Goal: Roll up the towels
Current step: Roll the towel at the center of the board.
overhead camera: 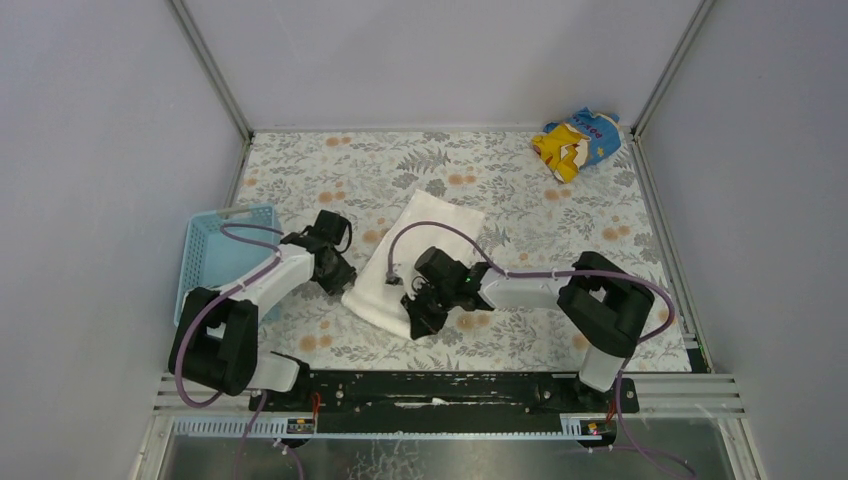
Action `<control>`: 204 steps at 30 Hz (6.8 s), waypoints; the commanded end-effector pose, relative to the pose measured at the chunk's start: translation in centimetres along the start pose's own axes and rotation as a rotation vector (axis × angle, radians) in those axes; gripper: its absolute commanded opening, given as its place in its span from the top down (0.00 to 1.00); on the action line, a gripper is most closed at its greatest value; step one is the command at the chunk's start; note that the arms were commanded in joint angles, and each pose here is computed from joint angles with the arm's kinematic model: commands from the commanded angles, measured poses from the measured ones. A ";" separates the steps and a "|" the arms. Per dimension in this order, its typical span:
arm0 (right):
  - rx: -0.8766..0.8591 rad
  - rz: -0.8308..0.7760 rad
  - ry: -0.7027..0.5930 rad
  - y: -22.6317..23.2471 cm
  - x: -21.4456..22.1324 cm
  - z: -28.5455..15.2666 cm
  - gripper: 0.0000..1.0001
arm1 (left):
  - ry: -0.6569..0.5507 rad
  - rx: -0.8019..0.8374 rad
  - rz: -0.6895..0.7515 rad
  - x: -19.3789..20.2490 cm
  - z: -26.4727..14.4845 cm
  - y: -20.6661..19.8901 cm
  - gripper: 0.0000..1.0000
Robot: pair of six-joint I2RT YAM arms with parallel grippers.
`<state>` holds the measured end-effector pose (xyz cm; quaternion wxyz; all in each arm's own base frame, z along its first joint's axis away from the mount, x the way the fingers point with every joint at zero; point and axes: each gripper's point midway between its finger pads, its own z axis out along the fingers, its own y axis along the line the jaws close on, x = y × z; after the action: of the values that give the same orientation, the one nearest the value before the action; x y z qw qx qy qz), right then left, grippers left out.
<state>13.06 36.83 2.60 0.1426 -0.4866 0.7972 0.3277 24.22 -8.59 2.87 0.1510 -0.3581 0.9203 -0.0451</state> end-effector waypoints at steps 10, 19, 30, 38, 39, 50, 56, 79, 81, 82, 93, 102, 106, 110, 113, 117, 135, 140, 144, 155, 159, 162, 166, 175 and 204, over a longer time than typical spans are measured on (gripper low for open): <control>-0.380 0.304 -0.221 2.9 -3.1 -4.0 1.00 | -0.078 0.105 0.027 -2.8 -2.7 -3.3 0.60; -0.400 0.540 -0.271 0.1 -1.8 -3.8 0.99 | -0.162 0.158 -0.007 -2.5 -6.4 -0.6 0.22; -0.397 0.827 -0.242 -2.7 1.4 -2.1 0.98 | -0.037 0.328 0.024 1.7 -8.0 -0.4 0.12; -0.333 0.837 -0.183 -3.8 1.6 -1.5 0.95 | 0.036 0.410 0.022 3.9 -9.3 0.0 0.12; -0.324 0.833 -0.178 -3.9 1.6 -1.4 0.95 | 0.044 0.418 0.020 4.2 -9.3 0.1 0.12; -0.335 0.900 -0.151 -4.3 2.0 -0.5 0.93 | 0.133 0.396 -0.009 6.9 -7.3 1.9 0.20; -0.344 0.904 -0.158 -4.3 1.8 -0.6 0.93 | 0.147 0.446 0.005 6.3 -6.4 -0.4 0.28; -0.181 0.774 -0.132 -5.4 0.2 -2.6 0.77 | 0.064 0.233 -0.069 4.6 0.2 1.3 0.35; -0.140 0.738 -0.135 -5.5 -0.2 -3.4 0.71 | 0.067 0.200 -0.069 4.7 0.9 1.9 0.35; -0.117 0.713 -0.134 -5.5 -0.4 -3.8 0.67 | 0.071 0.189 -0.068 4.9 1.1 2.1 0.36; 0.252 0.232 -0.157 -3.8 -3.6 -8.1 0.48 | 0.099 0.155 -0.031 5.1 2.2 1.8 0.38; 0.115 -0.030 -0.128 1.5 -5.5 -4.7 0.46 | 0.110 0.140 -0.013 5.4 2.5 1.7 0.38; 0.135 -0.059 -0.110 0.8 -5.4 -3.4 0.45 | 0.109 0.137 -0.004 5.5 2.5 1.8 0.37; 0.224 -0.072 -0.067 -1.4 -4.3 -2.5 0.45 | 0.108 0.139 -0.003 5.3 2.5 1.6 0.37; 0.273 -0.079 -0.059 -2.2 -4.0 -2.7 0.44 | 0.105 0.138 0.002 5.2 2.5 1.5 0.37; 0.297 -0.088 -0.058 -2.5 -3.7 -3.2 0.43 | 0.103 0.132 0.003 5.2 2.6 1.6 0.37; 0.605 -0.175 0.211 -6.3 3.7 -3.1 0.40 | 0.100 0.103 0.030 4.5 3.2 0.9 0.37; 0.700 -0.223 0.287 -6.8 5.0 -2.8 0.40 | 0.099 0.087 0.035 4.2 3.6 0.6 0.37; 0.776 -0.257 0.364 -7.7 5.9 -2.6 0.40 | 0.097 0.074 0.040 3.8 4.0 0.3 0.37; 0.617 -0.228 0.368 -5.1 5.9 0.0 0.86 | 0.082 0.083 0.037 2.8 3.4 -0.7 0.37; 0.406 -0.175 0.286 -1.9 4.3 1.4 1.00 | 0.036 0.132 0.003 1.0 1.5 -1.5 0.32; 0.268 -0.091 0.235 -0.7 3.1 1.5 1.00 | -0.018 0.161 -0.021 -0.8 -0.4 -1.9 0.26; 0.113 0.045 0.144 -0.4 1.3 0.7 1.00 | -0.073 0.194 -0.033 -2.5 -2.8 -2.2 0.18; -0.198 0.275 -0.005 -0.4 -2.1 -1.5 1.00 | -0.064 0.299 -0.015 -1.4 -5.7 -2.3 0.09; -0.331 0.615 0.013 -5.9 -0.3 -1.4 0.91 | 0.049 0.313 0.004 1.7 0.1 -7.5 0.35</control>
<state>18.31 35.56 3.49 -0.0498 -0.2502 0.8139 0.5219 25.50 -15.46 4.13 0.1506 -0.3262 0.9092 -0.2103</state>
